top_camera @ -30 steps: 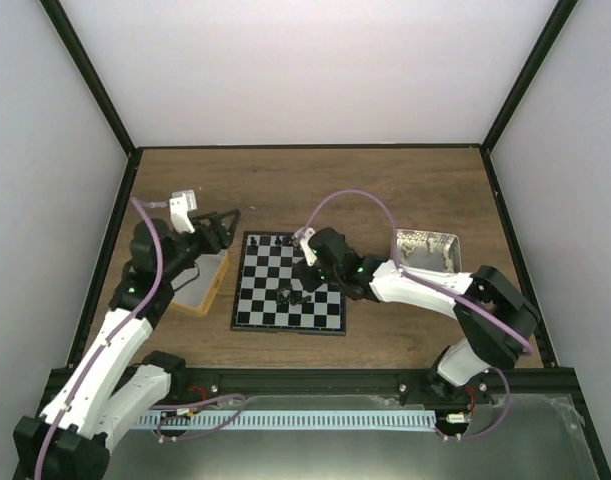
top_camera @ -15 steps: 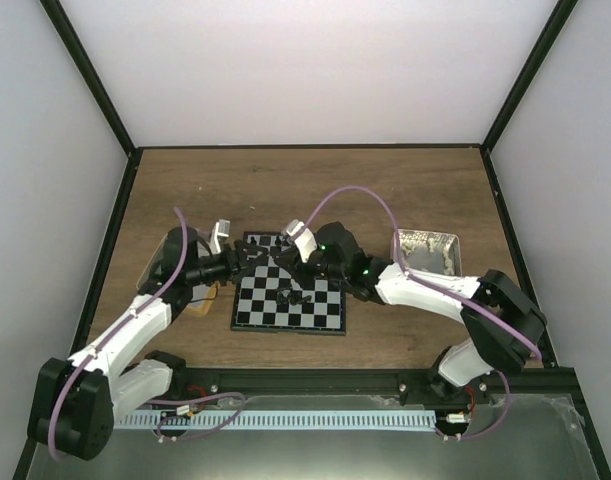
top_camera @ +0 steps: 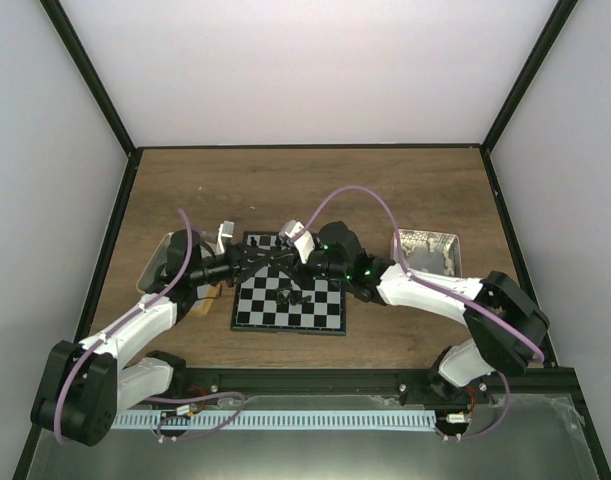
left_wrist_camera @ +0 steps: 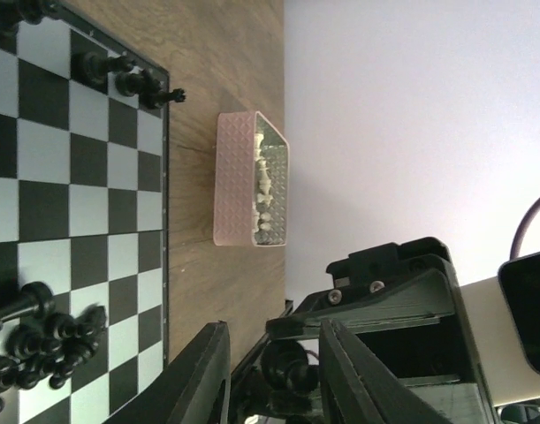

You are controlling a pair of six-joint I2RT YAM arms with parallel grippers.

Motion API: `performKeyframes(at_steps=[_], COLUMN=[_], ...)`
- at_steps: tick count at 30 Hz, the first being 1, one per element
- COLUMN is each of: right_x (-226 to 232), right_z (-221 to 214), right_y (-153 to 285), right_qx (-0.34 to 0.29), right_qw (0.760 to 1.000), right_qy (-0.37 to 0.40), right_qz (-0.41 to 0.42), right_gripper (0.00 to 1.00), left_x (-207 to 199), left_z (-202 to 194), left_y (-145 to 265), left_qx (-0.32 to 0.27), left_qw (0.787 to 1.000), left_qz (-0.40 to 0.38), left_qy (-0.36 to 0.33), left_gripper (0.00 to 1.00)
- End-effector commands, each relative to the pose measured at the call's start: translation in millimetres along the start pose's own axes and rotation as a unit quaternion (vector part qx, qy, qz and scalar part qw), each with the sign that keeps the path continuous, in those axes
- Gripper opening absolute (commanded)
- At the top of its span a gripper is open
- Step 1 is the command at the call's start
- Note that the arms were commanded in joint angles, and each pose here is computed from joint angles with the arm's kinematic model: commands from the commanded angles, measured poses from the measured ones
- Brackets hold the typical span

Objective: Set up the chess pieces on the board
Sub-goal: Pick up the chess piece from the chessboard.

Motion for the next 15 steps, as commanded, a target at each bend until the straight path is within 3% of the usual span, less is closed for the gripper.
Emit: performKeyframes(at_steps=[1, 5, 15], right_x=[2.3, 0.5, -3.3], right_z=[11.7, 9.7, 10.6], right_y=[3.4, 0.4, -1.9], right_qx=[-0.024, -0.019, -0.020], right_qw=[1.000, 1.000, 1.000], right_qy=[0.014, 0.011, -0.004], right_qz=[0.009, 0.007, -0.007], right_gripper=[0.16, 0.15, 0.15], left_x=[-10.0, -10.9, -12.3], left_z=[-0.1, -0.9, -10.7], left_y=[-1.1, -1.7, -2.7], left_qx=[0.003, 0.007, 0.022], left_qw=[1.000, 0.999, 0.999], left_qz=[-0.027, -0.031, -0.038], left_qy=[-0.007, -0.003, 0.003], left_gripper=[0.28, 0.19, 0.07])
Point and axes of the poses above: each gripper's point midway between its finger pads, its own y axis back along the fingers, its own x axis along the line the jaws close on, z = x × y, the point moved 6 cm from there along y, back along the fingers
